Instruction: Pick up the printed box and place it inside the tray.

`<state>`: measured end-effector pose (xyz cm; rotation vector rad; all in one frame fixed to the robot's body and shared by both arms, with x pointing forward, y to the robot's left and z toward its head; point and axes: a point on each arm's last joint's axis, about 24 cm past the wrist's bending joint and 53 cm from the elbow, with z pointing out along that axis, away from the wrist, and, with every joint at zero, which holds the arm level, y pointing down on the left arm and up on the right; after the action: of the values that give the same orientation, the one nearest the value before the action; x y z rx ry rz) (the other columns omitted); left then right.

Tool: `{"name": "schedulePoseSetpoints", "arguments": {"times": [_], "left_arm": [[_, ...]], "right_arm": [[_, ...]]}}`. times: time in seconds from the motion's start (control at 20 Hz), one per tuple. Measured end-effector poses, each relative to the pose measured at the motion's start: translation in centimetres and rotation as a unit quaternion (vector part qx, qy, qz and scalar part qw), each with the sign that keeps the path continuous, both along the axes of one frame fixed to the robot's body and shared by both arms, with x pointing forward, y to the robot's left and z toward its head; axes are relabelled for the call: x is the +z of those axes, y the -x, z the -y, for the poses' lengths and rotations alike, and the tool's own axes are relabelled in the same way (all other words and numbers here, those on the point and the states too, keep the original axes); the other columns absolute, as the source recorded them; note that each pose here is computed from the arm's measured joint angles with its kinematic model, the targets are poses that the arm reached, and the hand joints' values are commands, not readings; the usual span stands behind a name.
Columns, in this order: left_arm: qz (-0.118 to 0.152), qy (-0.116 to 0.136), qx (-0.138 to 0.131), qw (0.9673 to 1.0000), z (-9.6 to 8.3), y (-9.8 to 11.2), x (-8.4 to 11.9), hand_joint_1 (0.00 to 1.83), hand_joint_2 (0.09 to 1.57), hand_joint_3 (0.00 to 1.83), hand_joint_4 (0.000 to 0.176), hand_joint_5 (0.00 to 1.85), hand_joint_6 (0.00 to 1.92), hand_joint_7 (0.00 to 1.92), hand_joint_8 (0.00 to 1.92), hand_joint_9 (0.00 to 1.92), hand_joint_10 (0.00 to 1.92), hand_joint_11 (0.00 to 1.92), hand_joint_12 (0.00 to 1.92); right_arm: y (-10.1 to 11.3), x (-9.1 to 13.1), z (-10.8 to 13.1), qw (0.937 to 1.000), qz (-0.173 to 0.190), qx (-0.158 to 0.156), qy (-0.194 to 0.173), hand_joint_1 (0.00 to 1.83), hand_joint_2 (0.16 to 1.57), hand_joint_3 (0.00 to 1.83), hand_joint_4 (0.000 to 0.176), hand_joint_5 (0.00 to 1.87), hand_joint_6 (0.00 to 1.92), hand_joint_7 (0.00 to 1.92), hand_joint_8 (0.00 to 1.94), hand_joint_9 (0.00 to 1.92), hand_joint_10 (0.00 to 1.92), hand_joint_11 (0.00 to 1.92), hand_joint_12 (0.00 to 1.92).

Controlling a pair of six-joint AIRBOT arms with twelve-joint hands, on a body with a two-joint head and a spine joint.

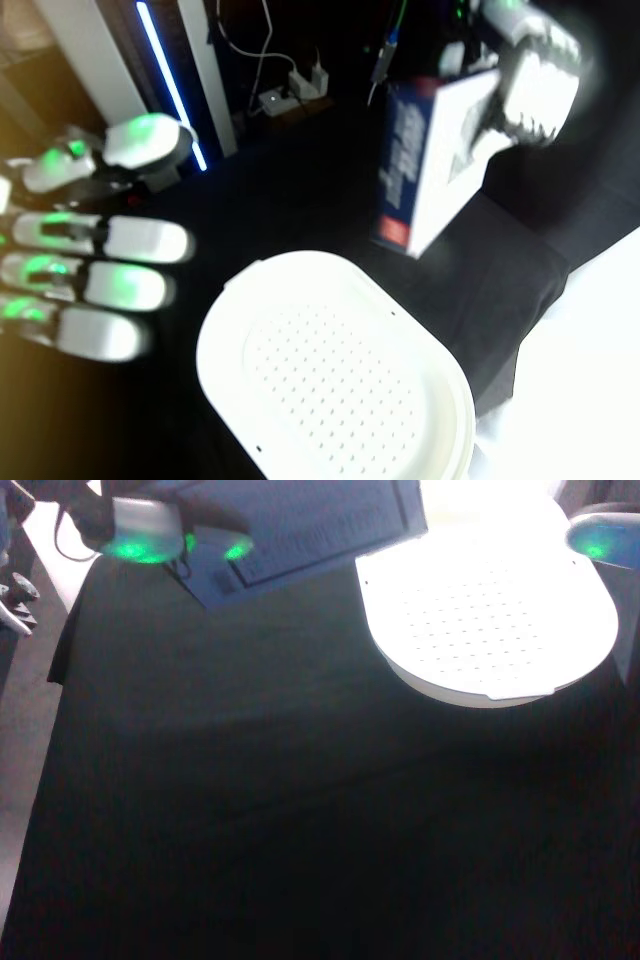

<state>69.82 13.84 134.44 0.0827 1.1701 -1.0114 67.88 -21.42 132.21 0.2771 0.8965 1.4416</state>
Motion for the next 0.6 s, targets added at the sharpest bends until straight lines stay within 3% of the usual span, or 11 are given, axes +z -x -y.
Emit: {"name": "schedulePoseSetpoints", "arguments": {"times": [0.1, 0.25, 0.4, 0.45, 0.6], "left_arm": [[0.005, 0.010, -0.002, 0.9999, 0.0, 0.2, 0.5, 1.18, 1.06, 0.00, 0.000, 1.11, 0.78, 1.20, 1.08, 1.24, 1.57, 1.16, 1.90], [0.015, 0.030, -0.013, 0.9994, 1.1, 0.4, 1.2, 1.18, 1.06, 0.00, 0.000, 1.10, 0.79, 1.22, 1.14, 1.26, 1.54, 1.15, 1.85], [0.011, 0.030, -0.032, 0.9990, 3.3, 0.4, 0.7, 1.19, 1.04, 0.00, 0.000, 1.14, 0.73, 1.23, 1.10, 1.25, 1.52, 1.13, 1.85], [0.011, 0.030, -0.035, 0.9989, 3.6, 0.5, 0.6, 1.19, 1.04, 0.00, 0.000, 1.16, 0.70, 1.24, 1.03, 1.24, 1.43, 1.08, 1.79], [0.010, 0.033, -0.043, 0.9985, 4.7, 0.4, 0.4, 1.19, 1.04, 0.00, 0.000, 1.15, 0.71, 1.26, 1.09, 1.25, 1.53, 1.09, 1.87]], "right_arm": [[-1.0, -0.2, -1.9, 0.9998, -0.011, 0.013, 0.009, 0.68, 0.57, 0.00, 0.176, 0.05, 0.01, 0.14, 0.00, 0.08, 0.00, 0.00, 0.56], [-1.8, -0.7, -3.9, 0.9992, -0.022, 0.027, 0.018, 0.62, 0.65, 0.01, 0.176, 0.08, 0.00, 0.13, 0.00, 0.07, 0.00, 0.00, 0.54], [-3.0, -1.8, -4.7, 0.9985, -0.041, 0.026, 0.023, 0.63, 0.67, 0.01, 0.176, 0.05, 0.01, 0.13, 0.00, 0.09, 0.00, 0.00, 0.67], [-3.2, -1.9, -4.6, 0.9985, -0.044, 0.025, 0.021, 0.65, 0.67, 0.01, 0.176, 0.07, 0.01, 0.14, 0.00, 0.09, 0.00, 0.00, 0.73], [-3.4, -1.5, -5.2, 0.9986, -0.044, 0.028, 0.009, 0.67, 0.62, 0.00, 0.176, 0.11, 0.01, 0.16, 0.00, 0.11, 0.01, 0.00, 0.75]]}}
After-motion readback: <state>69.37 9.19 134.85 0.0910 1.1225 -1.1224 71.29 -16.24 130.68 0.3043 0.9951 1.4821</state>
